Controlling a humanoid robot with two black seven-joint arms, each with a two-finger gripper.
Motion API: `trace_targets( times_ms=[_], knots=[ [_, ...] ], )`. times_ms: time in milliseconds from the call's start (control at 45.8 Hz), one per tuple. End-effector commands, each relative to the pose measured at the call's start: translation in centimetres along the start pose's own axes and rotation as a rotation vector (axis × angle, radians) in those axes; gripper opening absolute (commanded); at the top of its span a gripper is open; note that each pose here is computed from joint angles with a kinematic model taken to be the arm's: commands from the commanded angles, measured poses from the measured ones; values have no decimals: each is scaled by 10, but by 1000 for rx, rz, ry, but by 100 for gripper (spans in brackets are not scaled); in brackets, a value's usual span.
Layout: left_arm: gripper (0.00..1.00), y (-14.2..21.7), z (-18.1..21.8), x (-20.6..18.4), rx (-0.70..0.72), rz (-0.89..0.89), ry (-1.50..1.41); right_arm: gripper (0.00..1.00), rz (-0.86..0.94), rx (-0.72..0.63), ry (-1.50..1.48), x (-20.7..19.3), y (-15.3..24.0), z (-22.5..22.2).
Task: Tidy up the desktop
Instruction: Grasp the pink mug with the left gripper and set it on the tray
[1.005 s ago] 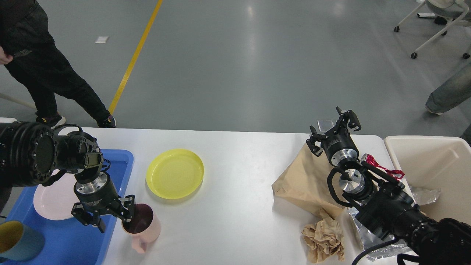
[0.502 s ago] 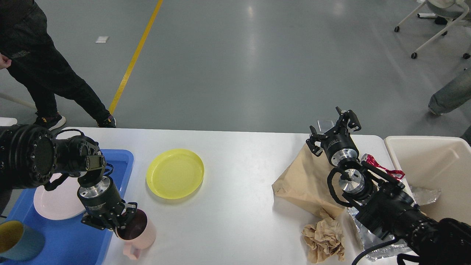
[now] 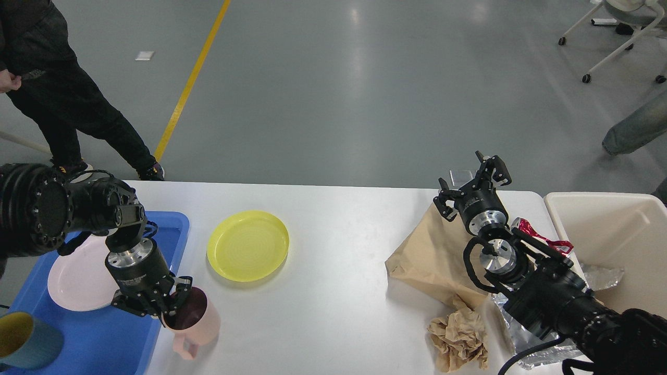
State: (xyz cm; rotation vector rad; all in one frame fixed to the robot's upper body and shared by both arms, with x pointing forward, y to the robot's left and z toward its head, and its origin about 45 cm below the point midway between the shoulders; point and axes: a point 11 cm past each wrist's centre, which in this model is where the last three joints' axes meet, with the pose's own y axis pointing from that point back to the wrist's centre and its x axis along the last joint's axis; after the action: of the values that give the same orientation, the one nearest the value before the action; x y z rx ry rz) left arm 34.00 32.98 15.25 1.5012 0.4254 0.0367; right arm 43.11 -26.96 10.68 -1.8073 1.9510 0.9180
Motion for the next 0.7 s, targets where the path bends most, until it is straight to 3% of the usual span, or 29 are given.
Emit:
trace_targets(
  times_ms=[0,153,328,524,677],
  knots=[
    [0,15,-1,4,-4,27,4,100,0,0,0,0,0,0],
    [0,52,-13,16,-33,103,40,100,0,0,-2,0,0,0],
    [0,73,-66,19,-71,151,168,100,0,0,0,0,0,0],
    [0,62,-123,7,-69,137,294,100,1,0,0,0,0,0],
    [0,50,-144,-2,-68,117,343,100,-1,-1,1,0,0,0]
  ],
)
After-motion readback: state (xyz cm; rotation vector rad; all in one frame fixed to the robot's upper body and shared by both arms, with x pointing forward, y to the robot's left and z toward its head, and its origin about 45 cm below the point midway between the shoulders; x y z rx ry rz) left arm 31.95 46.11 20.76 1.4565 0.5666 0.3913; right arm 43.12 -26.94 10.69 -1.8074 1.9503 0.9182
